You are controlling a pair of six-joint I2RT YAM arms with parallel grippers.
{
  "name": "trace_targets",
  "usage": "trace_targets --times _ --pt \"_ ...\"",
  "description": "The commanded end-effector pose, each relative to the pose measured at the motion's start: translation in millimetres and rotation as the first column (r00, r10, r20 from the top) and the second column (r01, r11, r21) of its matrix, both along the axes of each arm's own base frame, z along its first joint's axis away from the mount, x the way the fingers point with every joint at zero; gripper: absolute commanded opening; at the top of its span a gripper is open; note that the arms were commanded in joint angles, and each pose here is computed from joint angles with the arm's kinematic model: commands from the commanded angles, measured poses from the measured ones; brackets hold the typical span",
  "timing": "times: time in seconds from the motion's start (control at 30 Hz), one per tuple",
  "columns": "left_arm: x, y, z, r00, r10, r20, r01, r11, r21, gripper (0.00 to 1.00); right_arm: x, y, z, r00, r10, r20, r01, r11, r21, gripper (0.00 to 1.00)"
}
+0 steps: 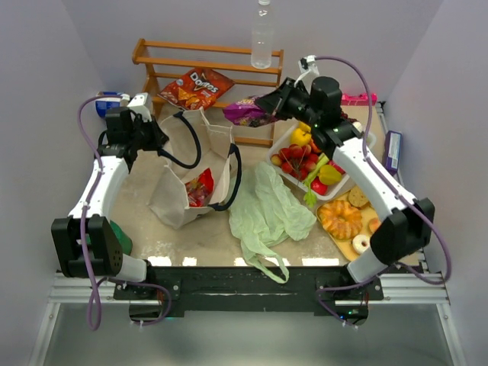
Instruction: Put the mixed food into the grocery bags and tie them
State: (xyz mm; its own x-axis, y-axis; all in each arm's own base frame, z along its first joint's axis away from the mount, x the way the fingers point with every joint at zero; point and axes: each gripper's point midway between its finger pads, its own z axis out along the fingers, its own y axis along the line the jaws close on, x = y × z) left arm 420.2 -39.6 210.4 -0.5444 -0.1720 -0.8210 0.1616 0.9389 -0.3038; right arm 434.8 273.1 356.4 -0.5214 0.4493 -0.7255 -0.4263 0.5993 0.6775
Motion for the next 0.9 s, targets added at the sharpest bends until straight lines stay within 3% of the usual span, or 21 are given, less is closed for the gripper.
trace_targets --times 0.0,0.23,0.43,0.57,0.63,0.67,0.77,0.87 --pt "-1 2 16 0.998 -0.006 0.062 0.005 1.0 0.01 0.12 -66 14 111 0.946 0.058 0.32 -0.082 0.995 0.06 0.0" --pt "-1 3 15 0.998 -0.007 0.062 0.006 1.0 0.008 0.11 -125 64 126 0.912 0.212 0.35 -0.252 0.965 0.072 0.0" --pt "-1 1 15 0.998 -0.011 0.063 0.011 1.0 0.007 0.11 -161 121 85 0.888 0.392 0.241 -0.42 0.904 0.08 0.0" --pt "-2 1 15 0.998 -0.014 0.062 0.013 1.0 0.005 0.11 -155 134 49 0.907 0.393 0.15 -0.408 0.909 0.082 0.03" --pt "-2 0 16 0.998 -0.015 0.064 0.015 1.0 0.002 0.11 -149 134 36 0.921 0.373 0.116 -0.381 0.923 0.061 0.33" --pt "-2 0 16 0.998 -0.014 0.063 0.013 1.0 0.002 0.11 -149 134 36 0.921 0.371 0.116 -0.379 0.924 0.056 0.63" --pt "-2 1 16 0.998 -0.013 0.065 0.013 1.0 0.004 0.11 -144 127 46 0.935 0.334 0.121 -0.341 0.939 0.05 0.89" --pt "-2 2 15 0.998 -0.011 0.062 0.011 1.0 0.006 0.11 -128 109 58 0.966 0.224 0.127 -0.228 0.974 0.014 0.96"
